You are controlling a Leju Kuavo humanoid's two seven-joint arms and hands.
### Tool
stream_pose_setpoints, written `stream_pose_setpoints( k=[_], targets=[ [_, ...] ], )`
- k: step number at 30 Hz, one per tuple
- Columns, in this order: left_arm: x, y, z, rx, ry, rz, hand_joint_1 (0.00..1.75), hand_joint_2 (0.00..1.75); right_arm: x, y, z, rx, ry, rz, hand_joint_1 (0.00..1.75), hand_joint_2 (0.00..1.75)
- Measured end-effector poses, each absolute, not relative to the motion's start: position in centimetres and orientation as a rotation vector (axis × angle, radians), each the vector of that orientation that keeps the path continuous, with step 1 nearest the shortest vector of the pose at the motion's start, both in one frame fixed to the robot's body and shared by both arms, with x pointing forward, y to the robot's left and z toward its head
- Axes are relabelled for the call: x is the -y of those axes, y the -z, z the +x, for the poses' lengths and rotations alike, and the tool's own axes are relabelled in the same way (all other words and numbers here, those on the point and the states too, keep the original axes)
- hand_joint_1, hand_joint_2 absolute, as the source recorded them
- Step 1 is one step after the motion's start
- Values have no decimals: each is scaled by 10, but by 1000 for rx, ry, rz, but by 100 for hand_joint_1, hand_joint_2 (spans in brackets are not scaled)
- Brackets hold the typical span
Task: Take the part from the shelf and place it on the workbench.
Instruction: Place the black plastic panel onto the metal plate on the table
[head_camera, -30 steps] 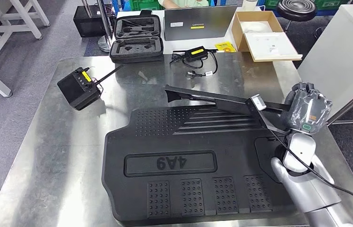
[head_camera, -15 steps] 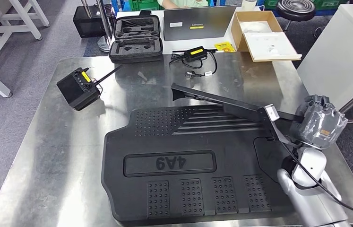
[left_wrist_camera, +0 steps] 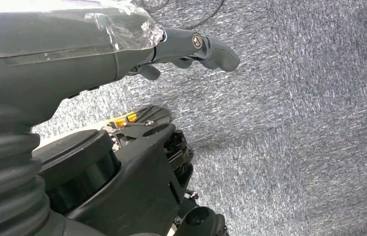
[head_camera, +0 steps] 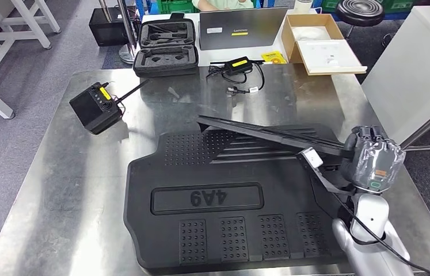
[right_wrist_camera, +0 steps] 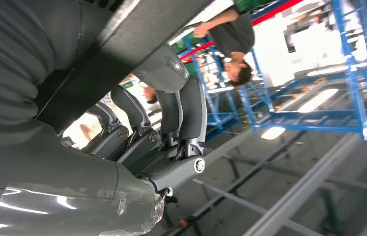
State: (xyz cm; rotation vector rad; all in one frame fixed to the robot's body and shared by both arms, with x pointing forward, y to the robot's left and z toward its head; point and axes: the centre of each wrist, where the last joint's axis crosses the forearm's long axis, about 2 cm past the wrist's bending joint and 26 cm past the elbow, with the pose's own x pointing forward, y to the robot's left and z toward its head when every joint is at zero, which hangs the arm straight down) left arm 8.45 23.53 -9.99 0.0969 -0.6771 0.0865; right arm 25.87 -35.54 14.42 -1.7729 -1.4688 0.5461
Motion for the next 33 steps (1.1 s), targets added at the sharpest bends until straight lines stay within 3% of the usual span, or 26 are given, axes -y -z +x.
stream_pose_setpoints(
  k=[17,33],
  targets=[
    [-234,100,86,694,-94,80,0,175,334,-152,258,1366,-791,-1445,175,175],
    [-234,100,86,699,-106,63,0,175,329,-183,249,1354,-831,-1267,175,175]
  ],
)
